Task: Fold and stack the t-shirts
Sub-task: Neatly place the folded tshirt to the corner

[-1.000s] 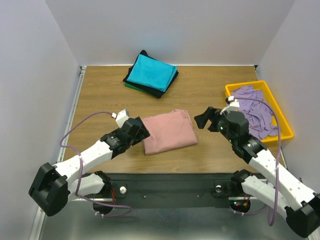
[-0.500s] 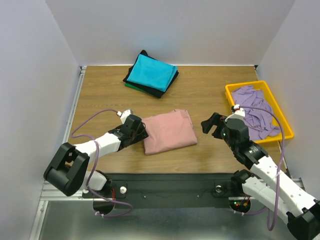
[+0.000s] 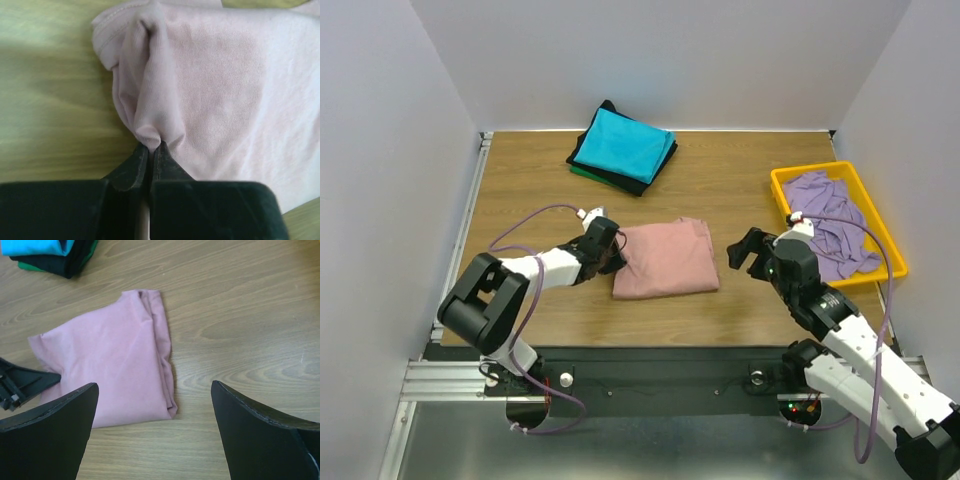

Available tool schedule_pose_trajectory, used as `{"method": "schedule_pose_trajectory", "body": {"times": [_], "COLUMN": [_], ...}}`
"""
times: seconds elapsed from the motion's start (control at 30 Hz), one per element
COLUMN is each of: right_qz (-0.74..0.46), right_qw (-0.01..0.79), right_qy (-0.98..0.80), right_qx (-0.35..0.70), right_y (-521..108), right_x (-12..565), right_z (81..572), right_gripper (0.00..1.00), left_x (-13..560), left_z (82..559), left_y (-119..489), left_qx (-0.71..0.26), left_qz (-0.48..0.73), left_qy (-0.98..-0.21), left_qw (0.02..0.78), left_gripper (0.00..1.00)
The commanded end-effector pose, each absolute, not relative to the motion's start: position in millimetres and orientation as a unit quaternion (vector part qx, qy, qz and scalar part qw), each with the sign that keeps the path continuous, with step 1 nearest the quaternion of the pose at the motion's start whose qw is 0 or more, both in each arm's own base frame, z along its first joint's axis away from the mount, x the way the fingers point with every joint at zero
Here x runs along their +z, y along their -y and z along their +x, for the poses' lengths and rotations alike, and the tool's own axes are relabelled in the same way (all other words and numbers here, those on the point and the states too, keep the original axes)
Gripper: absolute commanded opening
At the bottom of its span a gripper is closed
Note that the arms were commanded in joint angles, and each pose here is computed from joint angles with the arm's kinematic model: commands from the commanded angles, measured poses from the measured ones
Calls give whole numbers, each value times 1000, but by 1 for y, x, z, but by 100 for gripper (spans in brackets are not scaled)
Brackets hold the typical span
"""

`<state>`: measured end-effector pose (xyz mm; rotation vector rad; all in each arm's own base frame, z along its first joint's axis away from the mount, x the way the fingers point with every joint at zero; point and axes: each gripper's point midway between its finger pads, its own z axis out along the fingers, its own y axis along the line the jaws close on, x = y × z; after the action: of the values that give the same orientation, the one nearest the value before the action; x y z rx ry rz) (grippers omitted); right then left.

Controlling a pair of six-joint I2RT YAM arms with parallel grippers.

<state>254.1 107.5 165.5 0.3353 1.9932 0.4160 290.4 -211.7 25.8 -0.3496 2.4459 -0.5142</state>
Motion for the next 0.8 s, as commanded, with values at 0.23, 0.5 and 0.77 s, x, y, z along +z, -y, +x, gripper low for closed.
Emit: {"method": "schedule_pose_trajectory", "body": {"times": [0.23,0.5,0.77], "right_qz": [152,143,147], "right_qw": [539,529,533], "right_qy": [-811,-812,-815], "right_qx": [171,201,173], "right_y": [-100,-111,-103], "right_x": [187,191,186], "right_z": [254,250,254], "right_gripper": [100,100,100], "left_x": [44,138,211], "left_z": [350,421,480], "left_y": [234,268,293], "left_qx": [-10,36,90], "left_qz": [-61,7,103], "left_qy": [-935,-886,-824], "left_qw": [350,462,550], "left_gripper": [0,0,0]}}
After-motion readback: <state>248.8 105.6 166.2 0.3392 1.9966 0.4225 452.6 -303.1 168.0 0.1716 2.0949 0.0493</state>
